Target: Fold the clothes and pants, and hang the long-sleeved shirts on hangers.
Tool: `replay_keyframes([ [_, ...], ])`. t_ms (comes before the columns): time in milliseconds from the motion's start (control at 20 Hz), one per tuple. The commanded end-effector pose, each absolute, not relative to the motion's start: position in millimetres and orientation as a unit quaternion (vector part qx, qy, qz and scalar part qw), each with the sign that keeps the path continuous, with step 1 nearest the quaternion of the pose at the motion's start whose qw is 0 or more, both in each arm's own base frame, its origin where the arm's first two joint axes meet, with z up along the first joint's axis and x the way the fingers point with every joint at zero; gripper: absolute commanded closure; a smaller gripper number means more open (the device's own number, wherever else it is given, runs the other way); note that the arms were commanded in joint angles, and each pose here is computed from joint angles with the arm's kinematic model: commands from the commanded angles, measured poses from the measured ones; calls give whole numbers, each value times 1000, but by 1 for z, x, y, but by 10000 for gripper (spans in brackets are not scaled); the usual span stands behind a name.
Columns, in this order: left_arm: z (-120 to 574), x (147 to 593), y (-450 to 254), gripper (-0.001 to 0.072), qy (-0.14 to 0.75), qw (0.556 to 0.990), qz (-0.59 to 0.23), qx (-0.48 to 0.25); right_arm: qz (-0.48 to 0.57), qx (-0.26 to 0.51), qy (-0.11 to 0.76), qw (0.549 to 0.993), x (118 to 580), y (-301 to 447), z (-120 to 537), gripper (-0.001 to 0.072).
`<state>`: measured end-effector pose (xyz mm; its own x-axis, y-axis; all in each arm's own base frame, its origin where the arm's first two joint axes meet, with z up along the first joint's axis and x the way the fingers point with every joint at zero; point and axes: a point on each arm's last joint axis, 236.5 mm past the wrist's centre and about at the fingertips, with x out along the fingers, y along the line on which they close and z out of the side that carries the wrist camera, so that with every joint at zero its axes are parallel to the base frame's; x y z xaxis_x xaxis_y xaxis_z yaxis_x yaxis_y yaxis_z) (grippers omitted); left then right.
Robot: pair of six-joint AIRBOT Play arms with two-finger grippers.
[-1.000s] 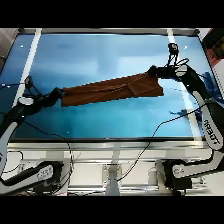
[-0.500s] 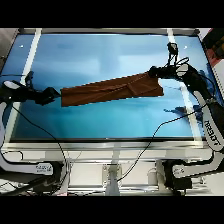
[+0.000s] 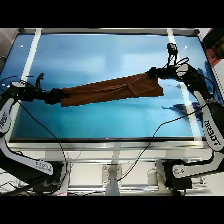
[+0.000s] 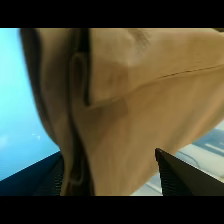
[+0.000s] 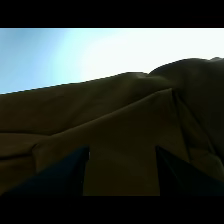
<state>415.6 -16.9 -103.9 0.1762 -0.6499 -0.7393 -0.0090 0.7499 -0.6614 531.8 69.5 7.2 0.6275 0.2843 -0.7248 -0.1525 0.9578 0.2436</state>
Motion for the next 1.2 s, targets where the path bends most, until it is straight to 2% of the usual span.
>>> replay_keyframes([
  [0,-120,418,-26,197,604,717,-234,-256,123,80,417,897,530,71,7,235],
  [100,-121,419,-38,401,599,723,-260,-224,126,82,422,894,528,73,6,235],
  [150,-120,420,-44,580,596,725,-275,-208,129,82,428,891,525,74,4,235],
  [200,-116,422,-48,687,592,728,-282,-199,133,83,436,886,522,76,2,236],
  [250,-110,426,-51,688,588,732,-287,-193,136,86,439,884,520,78,2,238],
  [300,-101,429,-53,689,582,736,-292,-185,141,92,439,883,518,83,4,300],
  [450,-59,438,-51,689,550,765,-295,-160,169,78,422,887,523,112,23,625],
  [500,-41,440,-51,689,537,776,-292,-155,181,67,406,893,527,128,35,696],
  [650,15,431,-56,689,508,795,-301,-140,211,36,330,919,543,179,71,697],
  [750,48,418,-62,689,500,799,-303,-143,230,34,321,918,539,212,70,700],
  [950,89,401,-70,689,476,812,-315,-123,268,59,451,849,490,270,-13,700],
  [1150,100,397,-75,688,468,816,-318,-118,314,57,510,798,447,338,-67,700],
])
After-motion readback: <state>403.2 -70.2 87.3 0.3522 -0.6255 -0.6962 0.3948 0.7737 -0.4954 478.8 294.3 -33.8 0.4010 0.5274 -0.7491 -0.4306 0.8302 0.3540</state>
